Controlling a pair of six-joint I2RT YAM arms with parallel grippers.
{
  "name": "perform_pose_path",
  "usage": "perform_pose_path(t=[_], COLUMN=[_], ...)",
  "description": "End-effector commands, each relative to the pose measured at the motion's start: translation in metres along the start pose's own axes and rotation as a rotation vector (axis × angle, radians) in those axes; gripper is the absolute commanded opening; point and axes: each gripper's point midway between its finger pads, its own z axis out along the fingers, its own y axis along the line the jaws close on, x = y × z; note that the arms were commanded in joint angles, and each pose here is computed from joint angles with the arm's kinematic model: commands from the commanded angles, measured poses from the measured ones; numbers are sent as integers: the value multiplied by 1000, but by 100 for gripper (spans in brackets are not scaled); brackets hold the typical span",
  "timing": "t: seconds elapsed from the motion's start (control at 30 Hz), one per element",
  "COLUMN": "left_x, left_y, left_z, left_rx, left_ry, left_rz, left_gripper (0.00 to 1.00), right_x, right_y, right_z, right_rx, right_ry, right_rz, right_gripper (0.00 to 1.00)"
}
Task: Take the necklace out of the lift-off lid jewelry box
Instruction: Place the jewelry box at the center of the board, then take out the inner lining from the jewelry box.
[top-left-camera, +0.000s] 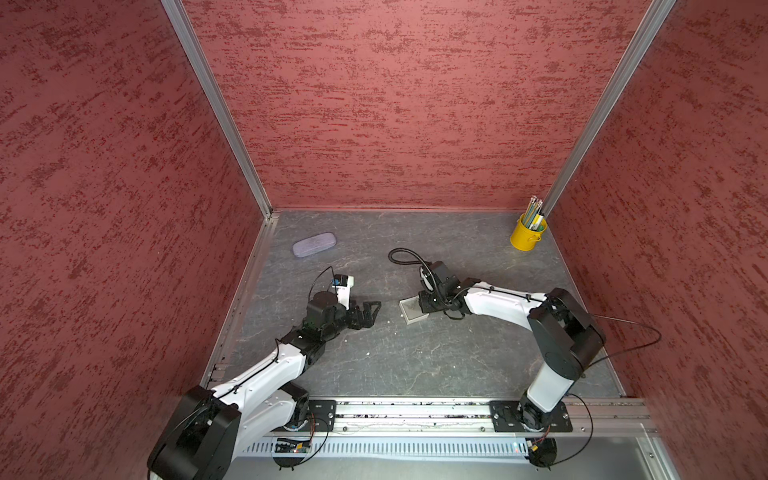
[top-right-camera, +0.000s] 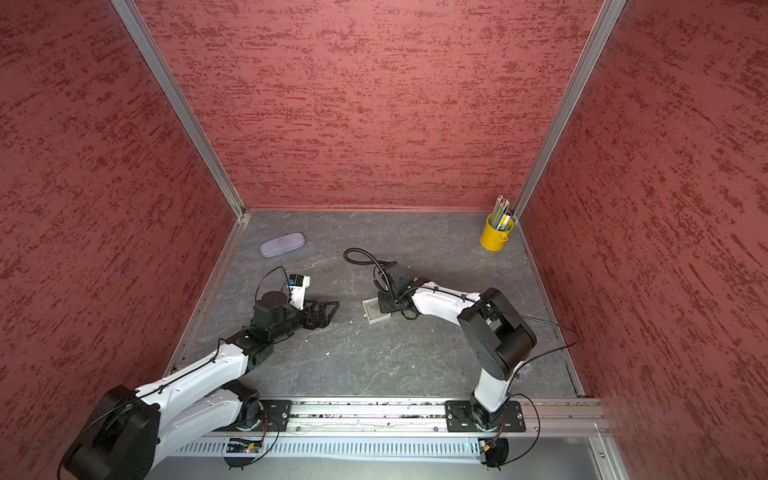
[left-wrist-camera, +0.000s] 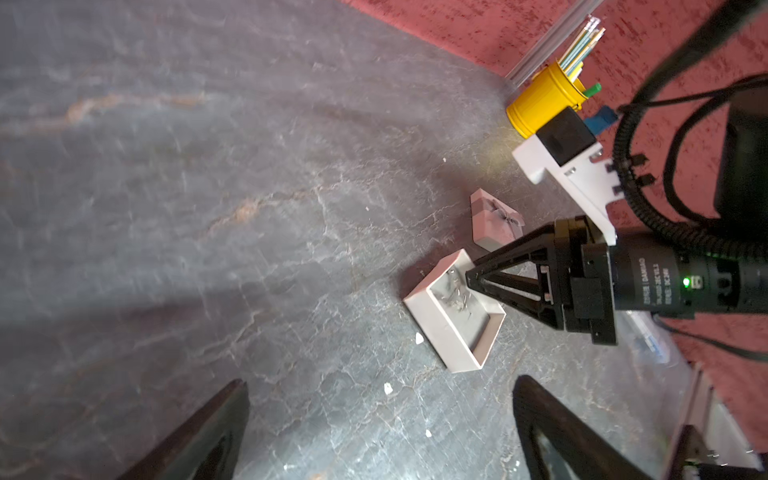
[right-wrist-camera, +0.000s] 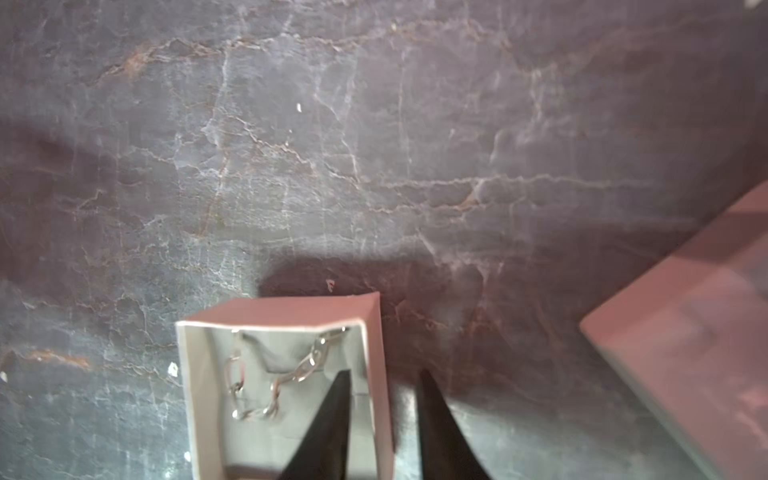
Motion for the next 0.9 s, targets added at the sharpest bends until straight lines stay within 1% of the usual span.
perform_pose_path(t=[0.0, 0.17, 0.3, 0.43, 0.53, 0.67, 0.87], left_x=[4, -2, -3, 1, 7, 16, 30], left_y=[-8, -16, -20, -23, -27, -34, -41], left_z=[0, 7, 14, 24, 30, 37, 47], left_rx=[53, 76, 91, 106, 107, 99, 107], left_ry=[36, 65, 78, 105, 130, 149, 185], left_rz=[-111, -147, -193, -234, -246, -236, -255], left_gripper=[94, 78, 69, 61, 55, 52, 51], right_x=[-12, -21, -25, -22, -14, -7, 1], right_y=[2, 6, 16, 35, 45, 53, 52], right_z=[-7, -29, -42, -43, -38, -28, -13], right_rx=[16, 11, -21, -54, -38, -51, -19], right_ry=[-51, -79, -87, -52, -5, 24, 56], right_rz=[0, 28, 27, -26, -48, -10, -36], right_gripper=[39, 40, 40, 40, 42, 42, 46])
